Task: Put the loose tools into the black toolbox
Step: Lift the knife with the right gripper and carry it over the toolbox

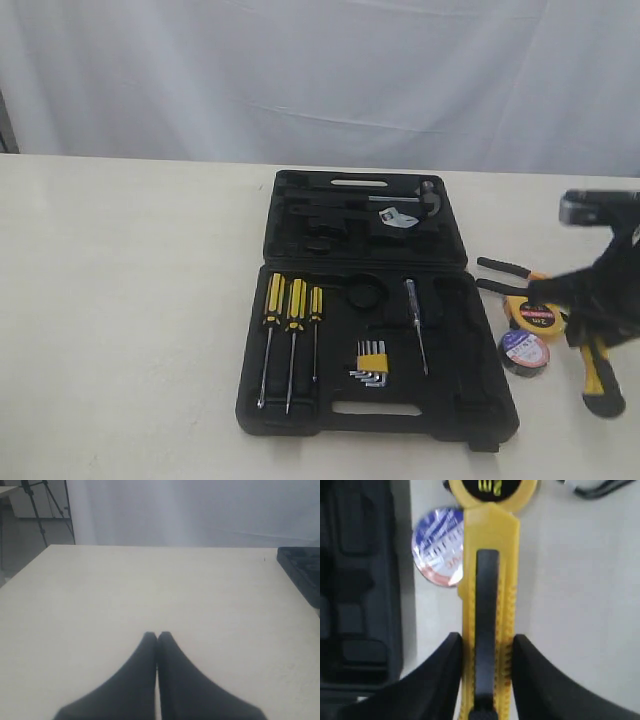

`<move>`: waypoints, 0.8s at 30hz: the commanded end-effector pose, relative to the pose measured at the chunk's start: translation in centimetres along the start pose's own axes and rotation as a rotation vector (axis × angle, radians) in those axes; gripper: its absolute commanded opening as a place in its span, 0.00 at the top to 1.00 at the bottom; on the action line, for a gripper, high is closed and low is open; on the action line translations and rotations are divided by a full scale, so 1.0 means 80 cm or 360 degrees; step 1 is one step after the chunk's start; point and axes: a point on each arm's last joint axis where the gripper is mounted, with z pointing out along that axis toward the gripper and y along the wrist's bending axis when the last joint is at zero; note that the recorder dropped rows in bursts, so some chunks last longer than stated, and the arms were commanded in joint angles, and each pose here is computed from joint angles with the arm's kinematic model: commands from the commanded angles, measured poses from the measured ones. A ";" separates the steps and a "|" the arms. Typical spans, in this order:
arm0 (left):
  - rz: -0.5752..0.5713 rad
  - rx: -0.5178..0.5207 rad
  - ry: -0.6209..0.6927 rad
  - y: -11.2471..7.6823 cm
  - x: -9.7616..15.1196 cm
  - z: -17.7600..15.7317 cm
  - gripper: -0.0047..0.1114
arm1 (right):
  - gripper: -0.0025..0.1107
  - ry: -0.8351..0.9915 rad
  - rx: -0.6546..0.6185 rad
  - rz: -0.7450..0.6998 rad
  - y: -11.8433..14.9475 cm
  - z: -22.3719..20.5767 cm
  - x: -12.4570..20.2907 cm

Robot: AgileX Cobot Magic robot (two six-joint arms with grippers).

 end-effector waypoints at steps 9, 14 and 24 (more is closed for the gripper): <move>-0.0001 0.0009 -0.0009 0.000 0.000 0.000 0.96 | 0.98 -0.0597 -0.0376 -0.0182 0.107 -0.124 -0.097; -0.0001 0.0009 -0.0009 0.000 0.000 0.000 0.96 | 0.98 -0.0762 -0.0507 -0.0252 0.187 -0.105 -0.146; -0.0001 0.0009 -0.0009 0.000 0.000 0.000 0.96 | 0.98 -0.0777 -0.0452 -0.0363 0.268 -0.022 -0.190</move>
